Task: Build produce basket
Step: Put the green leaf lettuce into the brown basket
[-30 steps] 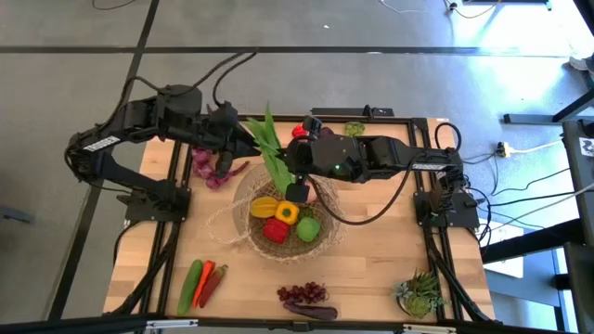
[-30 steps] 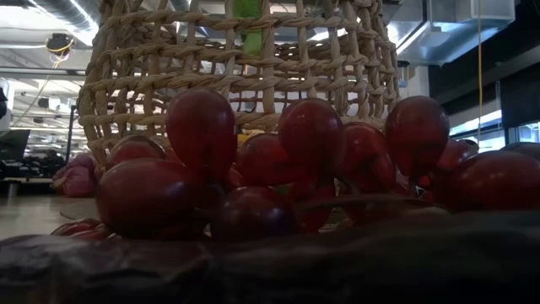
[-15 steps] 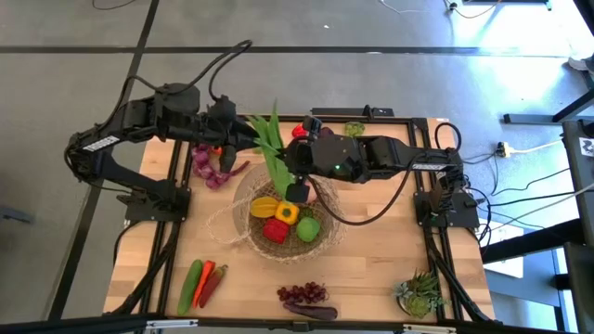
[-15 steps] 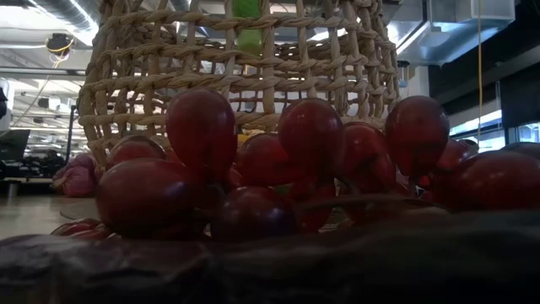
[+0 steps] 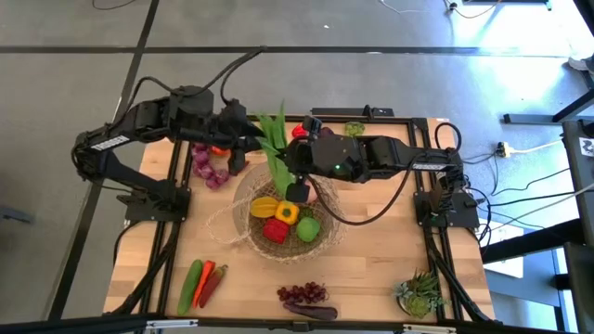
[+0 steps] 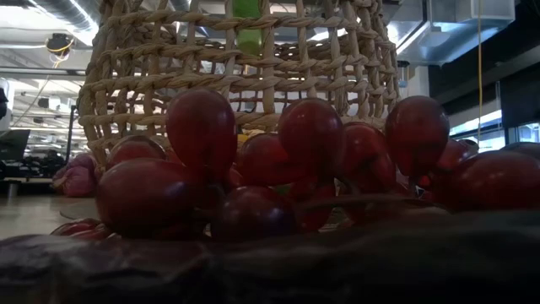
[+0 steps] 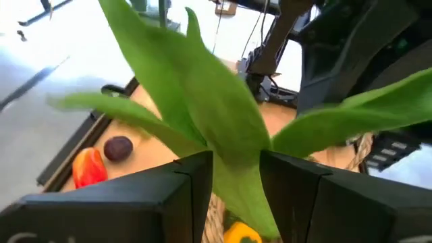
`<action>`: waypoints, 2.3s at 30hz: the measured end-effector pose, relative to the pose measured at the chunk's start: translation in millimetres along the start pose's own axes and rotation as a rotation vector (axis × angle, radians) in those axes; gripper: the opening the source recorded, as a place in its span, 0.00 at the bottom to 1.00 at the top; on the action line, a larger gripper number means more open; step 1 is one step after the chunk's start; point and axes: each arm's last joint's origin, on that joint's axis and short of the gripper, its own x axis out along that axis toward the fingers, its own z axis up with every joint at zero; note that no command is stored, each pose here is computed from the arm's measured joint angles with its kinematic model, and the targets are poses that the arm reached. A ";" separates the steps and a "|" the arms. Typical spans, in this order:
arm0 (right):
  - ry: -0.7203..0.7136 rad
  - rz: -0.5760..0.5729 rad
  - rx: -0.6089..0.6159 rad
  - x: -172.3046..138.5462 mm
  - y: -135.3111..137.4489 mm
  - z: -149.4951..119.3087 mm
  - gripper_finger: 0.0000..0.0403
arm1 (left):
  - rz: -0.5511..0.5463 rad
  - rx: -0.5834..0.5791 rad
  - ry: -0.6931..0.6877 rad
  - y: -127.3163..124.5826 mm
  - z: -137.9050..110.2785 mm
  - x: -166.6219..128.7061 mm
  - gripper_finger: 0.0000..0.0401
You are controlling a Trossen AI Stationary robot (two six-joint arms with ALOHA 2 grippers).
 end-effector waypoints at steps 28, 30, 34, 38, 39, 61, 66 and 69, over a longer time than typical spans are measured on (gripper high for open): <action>0.000 0.001 0.004 -0.3 -0.2 0.0 0.00 | -0.057 0.058 0.021 -1.7 -1.1 4.6 0.01; 0.002 0.001 0.006 -0.3 -0.3 -0.2 0.00 | -0.055 0.058 0.020 -1.6 -1.1 4.6 0.01; 0.006 0.001 0.043 -0.3 -0.2 -0.6 0.02 | -0.055 0.058 0.021 -1.6 -1.2 4.6 0.00; 0.009 0.001 0.054 0.3 -1.1 -1.1 0.05 | -0.054 0.058 0.022 -1.6 -1.3 4.6 0.00; 0.010 0.006 0.052 0.3 -0.9 -1.3 0.07 | -0.056 0.058 0.025 -1.6 -1.6 4.6 0.00; 0.072 -0.195 -0.019 -2.0 -7.7 -4.5 0.31 | -0.118 0.084 0.069 -18.0 -8.1 3.1 0.00; 0.070 -0.236 -0.077 -13.2 -14.5 -0.7 0.31 | -0.113 0.087 0.069 -20.7 -8.8 2.9 0.00; 0.058 -0.245 -0.095 -19.8 -16.6 2.9 0.31 | -0.107 0.090 0.068 -21.8 -9.1 2.8 0.00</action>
